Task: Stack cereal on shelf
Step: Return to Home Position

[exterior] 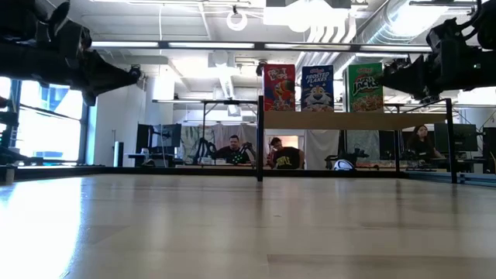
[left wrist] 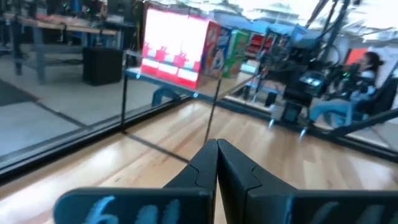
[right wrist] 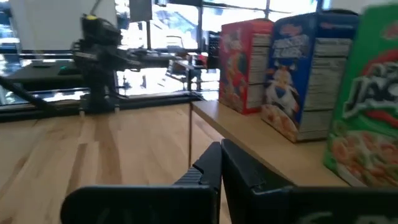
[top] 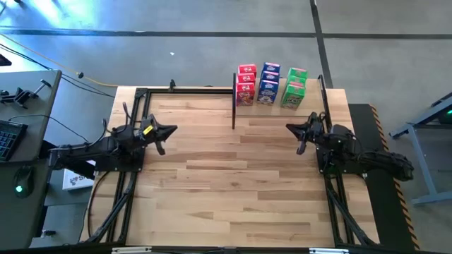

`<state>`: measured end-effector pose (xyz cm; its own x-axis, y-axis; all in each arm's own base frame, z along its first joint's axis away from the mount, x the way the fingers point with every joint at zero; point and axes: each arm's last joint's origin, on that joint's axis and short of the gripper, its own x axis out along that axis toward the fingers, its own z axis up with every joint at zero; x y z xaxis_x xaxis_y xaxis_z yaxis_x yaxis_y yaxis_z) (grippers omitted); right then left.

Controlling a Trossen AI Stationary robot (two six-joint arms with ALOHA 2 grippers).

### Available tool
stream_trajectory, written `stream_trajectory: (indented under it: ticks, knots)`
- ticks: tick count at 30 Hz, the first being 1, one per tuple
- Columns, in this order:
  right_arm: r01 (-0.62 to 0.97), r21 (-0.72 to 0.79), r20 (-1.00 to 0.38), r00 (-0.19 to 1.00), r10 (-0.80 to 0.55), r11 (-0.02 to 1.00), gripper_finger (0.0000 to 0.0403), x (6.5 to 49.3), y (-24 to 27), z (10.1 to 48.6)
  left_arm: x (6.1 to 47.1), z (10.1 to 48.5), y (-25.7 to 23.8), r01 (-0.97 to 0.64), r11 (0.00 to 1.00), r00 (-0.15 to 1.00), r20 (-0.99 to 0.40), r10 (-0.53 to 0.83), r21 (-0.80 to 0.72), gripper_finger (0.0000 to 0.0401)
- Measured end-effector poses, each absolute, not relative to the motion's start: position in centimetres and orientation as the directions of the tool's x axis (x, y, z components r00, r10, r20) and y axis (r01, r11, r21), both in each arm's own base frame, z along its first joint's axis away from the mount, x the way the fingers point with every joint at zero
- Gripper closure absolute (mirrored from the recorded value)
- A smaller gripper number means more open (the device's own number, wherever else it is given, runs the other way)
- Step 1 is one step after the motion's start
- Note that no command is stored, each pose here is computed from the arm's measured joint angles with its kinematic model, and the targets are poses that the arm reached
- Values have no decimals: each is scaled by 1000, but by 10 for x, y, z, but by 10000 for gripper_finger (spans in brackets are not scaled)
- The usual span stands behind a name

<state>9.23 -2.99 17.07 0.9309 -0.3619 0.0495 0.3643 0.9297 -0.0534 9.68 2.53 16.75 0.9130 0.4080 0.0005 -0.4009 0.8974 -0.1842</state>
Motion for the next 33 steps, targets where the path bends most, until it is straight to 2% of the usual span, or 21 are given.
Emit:
stream_trajectory:
  ticks: [6,17,23,28,33]
  knots:
    - [407,-31,28,913,-407,913,403,92,-33,169,97,168,20,-357,916,931,7,364,-183,400]
    - [407,-31,26,914,-406,913,403,92,-34,169,108,153,14,-236,954,964,-167,206,-185,400]
    - [406,-31,26,914,-405,914,403,92,-34,168,110,148,14,-250,960,951,-220,218,-126,400]
    - [406,-31,26,914,-405,914,403,92,-34,168,109,151,14,-225,970,960,-193,205,-87,400]
    - [405,-31,26,914,-405,914,403,92,-34,168,104,160,13,-192,977,979,-88,184,-91,400]
